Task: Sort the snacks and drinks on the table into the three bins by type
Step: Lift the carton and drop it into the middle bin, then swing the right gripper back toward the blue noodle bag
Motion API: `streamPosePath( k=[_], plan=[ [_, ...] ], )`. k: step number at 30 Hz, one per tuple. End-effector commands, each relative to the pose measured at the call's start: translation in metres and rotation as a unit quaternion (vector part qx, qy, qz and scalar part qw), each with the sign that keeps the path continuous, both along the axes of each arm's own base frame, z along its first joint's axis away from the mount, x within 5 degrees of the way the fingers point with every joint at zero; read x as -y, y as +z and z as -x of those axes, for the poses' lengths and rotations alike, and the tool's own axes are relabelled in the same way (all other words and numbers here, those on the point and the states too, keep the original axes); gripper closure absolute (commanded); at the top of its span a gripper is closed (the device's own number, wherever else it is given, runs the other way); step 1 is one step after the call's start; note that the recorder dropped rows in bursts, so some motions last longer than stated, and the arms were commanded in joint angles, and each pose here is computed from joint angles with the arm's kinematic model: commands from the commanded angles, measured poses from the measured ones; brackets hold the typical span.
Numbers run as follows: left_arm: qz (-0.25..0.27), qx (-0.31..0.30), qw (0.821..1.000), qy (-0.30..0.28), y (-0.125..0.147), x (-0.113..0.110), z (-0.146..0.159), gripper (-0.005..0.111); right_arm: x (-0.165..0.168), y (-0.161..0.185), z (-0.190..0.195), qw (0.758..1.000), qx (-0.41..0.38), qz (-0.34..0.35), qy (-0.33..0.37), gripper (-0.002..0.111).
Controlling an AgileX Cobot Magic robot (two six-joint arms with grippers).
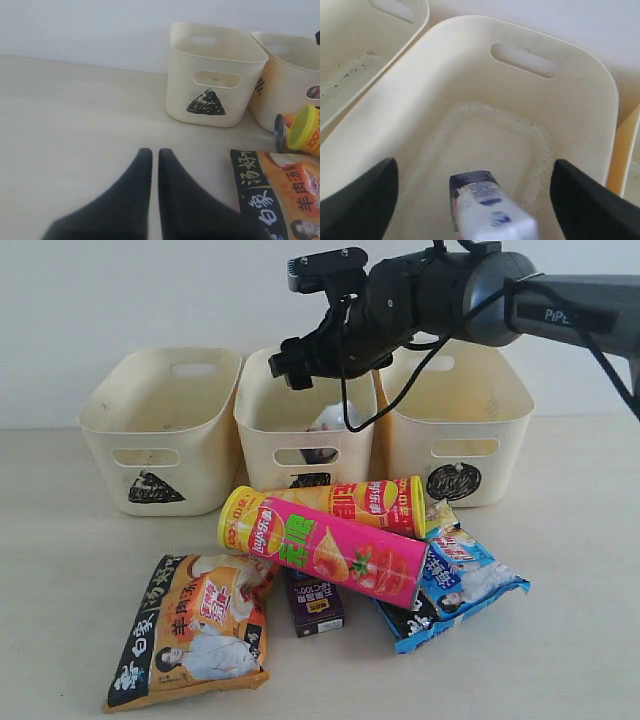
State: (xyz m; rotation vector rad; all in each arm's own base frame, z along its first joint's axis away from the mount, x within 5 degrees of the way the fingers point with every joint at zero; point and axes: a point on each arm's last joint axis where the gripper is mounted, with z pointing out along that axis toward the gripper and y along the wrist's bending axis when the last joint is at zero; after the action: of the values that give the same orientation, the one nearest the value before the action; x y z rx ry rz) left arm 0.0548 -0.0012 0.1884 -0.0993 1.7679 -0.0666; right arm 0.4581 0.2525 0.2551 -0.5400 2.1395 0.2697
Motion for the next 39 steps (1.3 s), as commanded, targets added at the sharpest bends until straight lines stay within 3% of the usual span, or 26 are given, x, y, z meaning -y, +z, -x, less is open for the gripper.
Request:
streamPosePath(
  k=[1,4,9,10,20,27,32,39],
  plan=[
    [-0.004,0.003,1.000,0.002,-0.001,0.000,0.000,0.103,0.008,0.022,0.006,1.000,0.000,-0.004,-0.008,0.043],
    [-0.004,0.003,1.000,0.002,-0.001,0.000,0.000,0.103,0.016,0.038,0.016,1.000,-0.021,0.018,-0.010,0.059],
    [-0.004,0.003,1.000,0.002,-0.001,0.000,0.000,0.103,0.033,0.062,0.040,0.994,-0.074,0.075,-0.018,0.106],
    [-0.004,0.003,1.000,0.002,-0.001,0.000,0.000,0.103,0.038,0.066,0.043,0.993,-0.084,0.079,-0.023,0.108],
    [-0.004,0.003,1.000,0.002,-0.001,0.000,0.000,0.103,0.067,0.128,0.096,0.993,-0.093,0.068,-0.031,0.108],
    [-0.004,0.003,1.000,0.002,-0.001,0.000,0.000,0.103,0.095,0.146,0.152,0.996,-0.070,0.032,-0.034,0.108],
    [-0.004,0.003,1.000,0.002,-0.001,0.000,0.000,0.103,0.112,0.132,0.187,0.994,-0.093,0.022,-0.047,0.108],
    [-0.004,0.003,1.000,0.002,-0.001,0.000,0.000,0.103,0.149,0.066,0.211,0.973,-0.194,0.023,-0.127,0.108]
  ],
)
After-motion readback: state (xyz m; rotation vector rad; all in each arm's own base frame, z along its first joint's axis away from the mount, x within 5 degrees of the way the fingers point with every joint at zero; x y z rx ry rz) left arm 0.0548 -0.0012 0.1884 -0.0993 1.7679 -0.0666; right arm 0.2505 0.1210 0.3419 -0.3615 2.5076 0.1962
